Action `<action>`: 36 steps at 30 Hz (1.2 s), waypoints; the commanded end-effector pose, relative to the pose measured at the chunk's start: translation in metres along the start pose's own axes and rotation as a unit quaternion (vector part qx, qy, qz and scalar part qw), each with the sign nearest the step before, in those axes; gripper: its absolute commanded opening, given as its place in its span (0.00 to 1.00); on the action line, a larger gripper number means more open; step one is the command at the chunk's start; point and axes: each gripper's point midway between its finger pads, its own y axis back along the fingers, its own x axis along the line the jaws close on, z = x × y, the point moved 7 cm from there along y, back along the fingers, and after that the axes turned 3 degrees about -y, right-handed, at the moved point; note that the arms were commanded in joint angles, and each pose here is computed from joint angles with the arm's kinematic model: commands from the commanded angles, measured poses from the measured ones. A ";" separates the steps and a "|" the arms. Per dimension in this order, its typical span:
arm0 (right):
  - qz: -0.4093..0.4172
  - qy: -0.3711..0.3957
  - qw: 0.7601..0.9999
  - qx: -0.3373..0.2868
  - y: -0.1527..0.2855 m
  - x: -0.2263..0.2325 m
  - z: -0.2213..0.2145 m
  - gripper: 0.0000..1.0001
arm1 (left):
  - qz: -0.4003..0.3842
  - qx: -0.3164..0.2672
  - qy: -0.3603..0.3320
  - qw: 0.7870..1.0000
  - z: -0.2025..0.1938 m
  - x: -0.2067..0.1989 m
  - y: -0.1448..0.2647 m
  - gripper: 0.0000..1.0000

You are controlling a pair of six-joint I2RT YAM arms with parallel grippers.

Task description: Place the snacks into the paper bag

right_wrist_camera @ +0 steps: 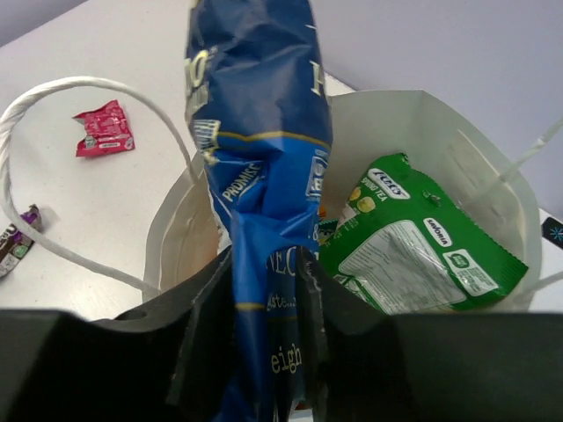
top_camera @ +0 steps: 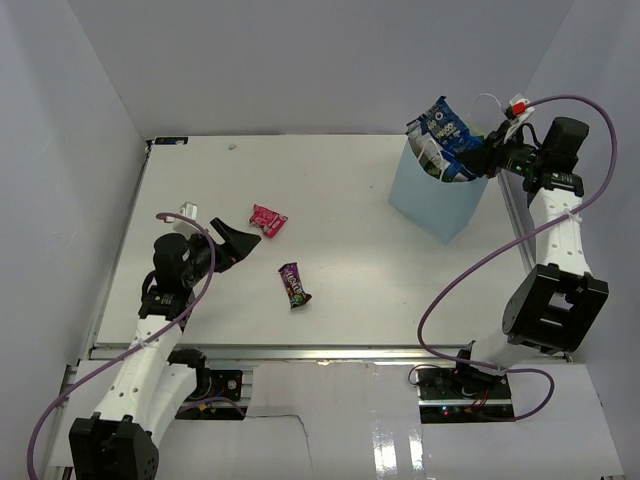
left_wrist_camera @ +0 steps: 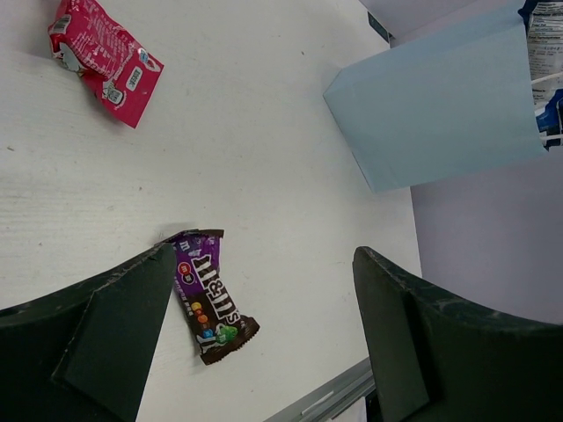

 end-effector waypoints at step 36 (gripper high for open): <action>0.040 -0.008 0.999 -0.020 -0.073 -0.018 0.059 0.51 | -0.022 -0.004 -0.011 1.000 0.018 -0.014 -0.008 0.92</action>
